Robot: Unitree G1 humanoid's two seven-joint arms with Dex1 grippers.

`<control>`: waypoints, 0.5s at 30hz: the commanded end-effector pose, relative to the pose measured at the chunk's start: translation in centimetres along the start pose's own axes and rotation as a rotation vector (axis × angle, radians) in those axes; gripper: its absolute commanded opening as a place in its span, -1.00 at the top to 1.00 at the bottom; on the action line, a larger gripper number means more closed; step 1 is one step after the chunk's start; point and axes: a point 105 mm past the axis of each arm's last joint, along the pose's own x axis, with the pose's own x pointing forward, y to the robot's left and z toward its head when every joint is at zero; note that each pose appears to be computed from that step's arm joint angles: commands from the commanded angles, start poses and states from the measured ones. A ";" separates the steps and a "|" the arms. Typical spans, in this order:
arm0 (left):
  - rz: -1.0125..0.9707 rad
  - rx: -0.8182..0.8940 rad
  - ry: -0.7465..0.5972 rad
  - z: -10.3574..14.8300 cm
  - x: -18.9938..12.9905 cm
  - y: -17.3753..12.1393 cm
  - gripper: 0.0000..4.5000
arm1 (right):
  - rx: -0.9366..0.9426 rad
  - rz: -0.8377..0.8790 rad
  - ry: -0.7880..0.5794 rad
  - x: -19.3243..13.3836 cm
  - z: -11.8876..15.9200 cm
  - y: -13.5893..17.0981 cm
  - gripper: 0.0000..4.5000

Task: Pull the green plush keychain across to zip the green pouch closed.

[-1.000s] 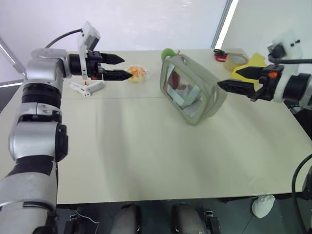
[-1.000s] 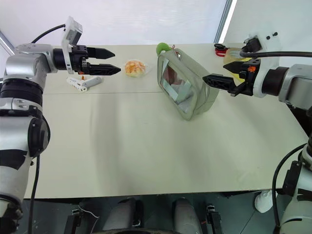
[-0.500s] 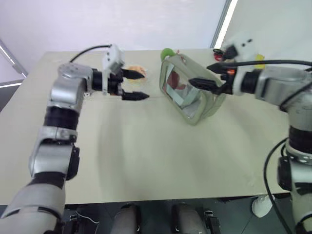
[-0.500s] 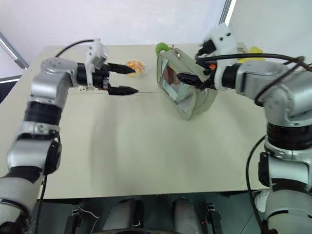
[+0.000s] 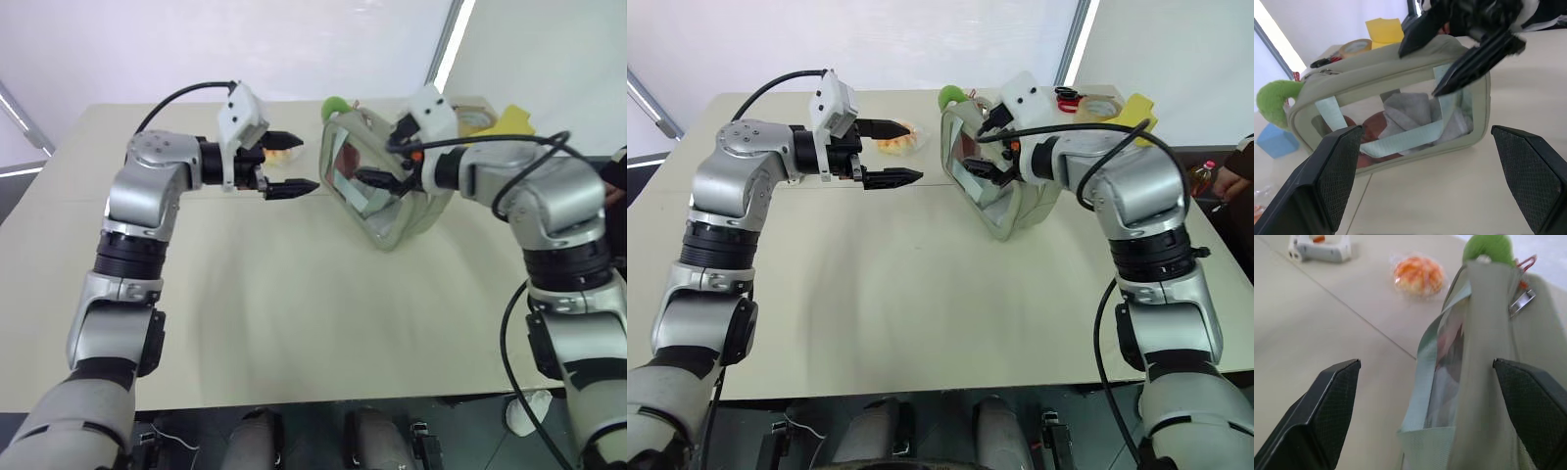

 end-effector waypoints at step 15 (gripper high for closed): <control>0.110 -0.015 -0.011 0.5 -2.4 1.3 -1.00 | -0.197 0.049 -0.087 0.4 2.0 -0.4 0.98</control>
